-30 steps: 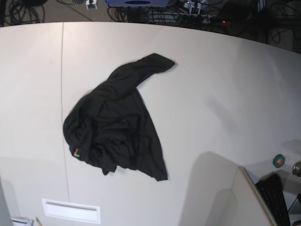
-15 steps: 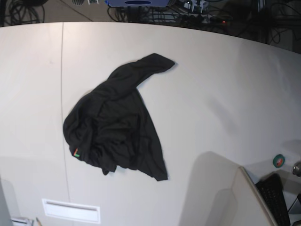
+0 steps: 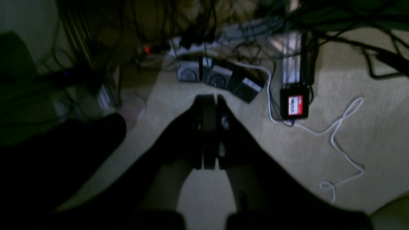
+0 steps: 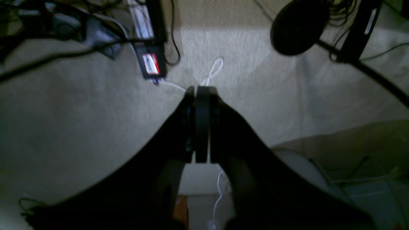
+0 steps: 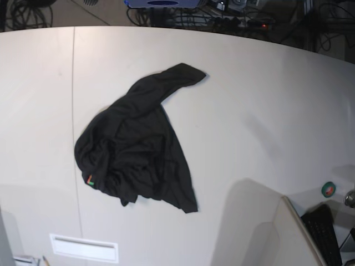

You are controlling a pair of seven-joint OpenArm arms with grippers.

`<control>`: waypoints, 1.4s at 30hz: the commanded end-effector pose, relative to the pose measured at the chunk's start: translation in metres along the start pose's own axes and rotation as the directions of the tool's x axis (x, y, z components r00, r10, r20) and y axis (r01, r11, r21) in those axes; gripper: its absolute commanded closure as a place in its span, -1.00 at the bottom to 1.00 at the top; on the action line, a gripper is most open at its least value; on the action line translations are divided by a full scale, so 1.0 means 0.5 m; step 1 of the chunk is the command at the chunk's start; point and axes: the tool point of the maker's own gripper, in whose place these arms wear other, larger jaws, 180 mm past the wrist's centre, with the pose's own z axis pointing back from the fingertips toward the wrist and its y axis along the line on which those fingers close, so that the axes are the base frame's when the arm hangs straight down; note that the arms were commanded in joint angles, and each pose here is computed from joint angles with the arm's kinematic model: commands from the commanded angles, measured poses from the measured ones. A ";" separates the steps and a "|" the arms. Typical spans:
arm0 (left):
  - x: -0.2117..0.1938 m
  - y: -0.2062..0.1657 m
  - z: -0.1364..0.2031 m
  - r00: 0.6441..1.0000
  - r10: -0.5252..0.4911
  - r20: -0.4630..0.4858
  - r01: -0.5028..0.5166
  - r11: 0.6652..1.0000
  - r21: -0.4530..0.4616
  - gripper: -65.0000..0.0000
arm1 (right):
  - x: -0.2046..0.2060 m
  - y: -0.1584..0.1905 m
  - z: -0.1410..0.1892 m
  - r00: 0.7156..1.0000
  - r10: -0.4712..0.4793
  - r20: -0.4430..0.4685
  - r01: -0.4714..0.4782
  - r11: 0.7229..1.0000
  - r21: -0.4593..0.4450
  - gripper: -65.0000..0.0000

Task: Layout the t-shirt on the table in an organized manner, then fold the t-shirt properly

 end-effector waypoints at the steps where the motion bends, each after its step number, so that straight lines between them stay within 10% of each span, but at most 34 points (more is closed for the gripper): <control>1: 0.025 0.008 0.020 0.999 -0.018 0.051 0.018 1.000 0.003 1.00 | 0.010 -0.011 0.019 1.000 0.006 0.022 -0.005 1.000 -0.011 1.00; 13: 0.330 0.033 0.151 0.888 0.121 0.444 -0.089 0.992 -0.093 1.00 | 0.256 -0.024 0.133 0.967 0.018 0.253 -0.010 0.999 -0.033 1.00; 21: 0.513 0.069 0.140 0.777 0.104 0.620 -0.079 0.995 -0.068 1.00 | 0.503 -0.036 0.160 0.864 0.041 0.501 -0.017 0.999 -0.052 1.00; 28: 0.716 0.092 0.109 0.774 0.131 0.619 -0.114 0.991 -0.067 1.00 | 0.717 -0.060 0.186 0.759 0.055 0.649 -0.006 0.997 -0.078 1.00; 42: 1.044 -0.014 0.019 0.727 0.042 0.685 0.048 0.993 -0.111 1.00 | 1.036 -0.120 0.194 0.701 0.018 0.713 0.061 0.995 -0.085 1.00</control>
